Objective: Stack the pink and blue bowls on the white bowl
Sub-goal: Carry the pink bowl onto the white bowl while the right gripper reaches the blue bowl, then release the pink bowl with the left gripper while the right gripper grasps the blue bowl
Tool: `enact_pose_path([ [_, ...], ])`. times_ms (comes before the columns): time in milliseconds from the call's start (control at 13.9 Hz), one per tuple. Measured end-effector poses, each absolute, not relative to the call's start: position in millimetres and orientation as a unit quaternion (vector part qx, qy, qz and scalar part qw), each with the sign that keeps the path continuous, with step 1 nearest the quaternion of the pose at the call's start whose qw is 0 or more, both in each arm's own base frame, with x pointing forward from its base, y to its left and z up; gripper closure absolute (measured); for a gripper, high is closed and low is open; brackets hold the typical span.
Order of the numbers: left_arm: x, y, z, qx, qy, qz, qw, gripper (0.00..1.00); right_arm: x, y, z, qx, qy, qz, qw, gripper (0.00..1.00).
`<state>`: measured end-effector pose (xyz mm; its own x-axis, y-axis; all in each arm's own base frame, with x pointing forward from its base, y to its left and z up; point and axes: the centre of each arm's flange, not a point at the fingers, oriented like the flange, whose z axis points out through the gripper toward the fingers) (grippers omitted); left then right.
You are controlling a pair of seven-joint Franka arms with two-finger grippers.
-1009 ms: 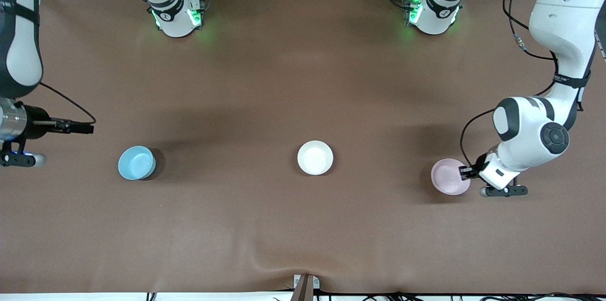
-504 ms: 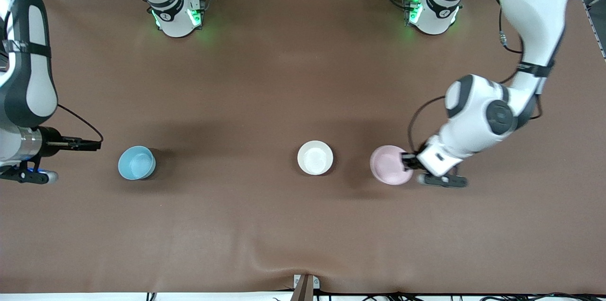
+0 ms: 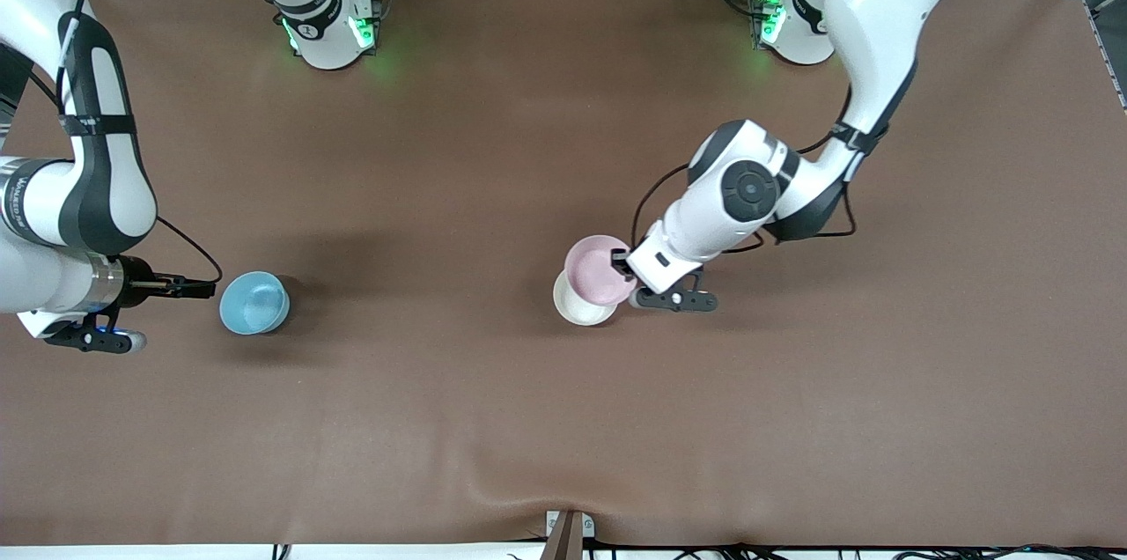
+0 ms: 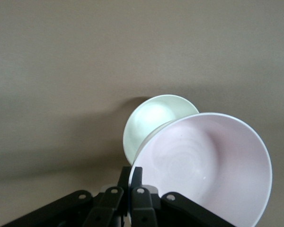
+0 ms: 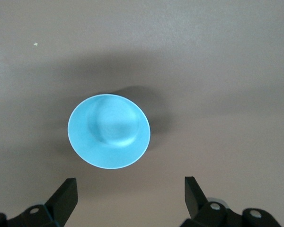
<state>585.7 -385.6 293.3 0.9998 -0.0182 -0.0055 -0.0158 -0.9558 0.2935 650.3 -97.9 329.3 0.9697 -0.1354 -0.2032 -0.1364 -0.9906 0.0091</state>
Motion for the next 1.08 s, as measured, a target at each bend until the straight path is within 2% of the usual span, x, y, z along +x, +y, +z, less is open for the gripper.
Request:
enact_pose_path([
  [432, 585, -401, 251, 0.993, -0.018, -0.008, 0.115, 0.97, 647, -95, 309, -0.993, 0.067, 0.100, 0.002, 0.00],
  [1081, 585, -405, 235, 0.993, -0.018, -0.016, 0.112, 0.97, 645, -108, 236, -0.995, 0.067, 0.072, -0.001, 0.00],
])
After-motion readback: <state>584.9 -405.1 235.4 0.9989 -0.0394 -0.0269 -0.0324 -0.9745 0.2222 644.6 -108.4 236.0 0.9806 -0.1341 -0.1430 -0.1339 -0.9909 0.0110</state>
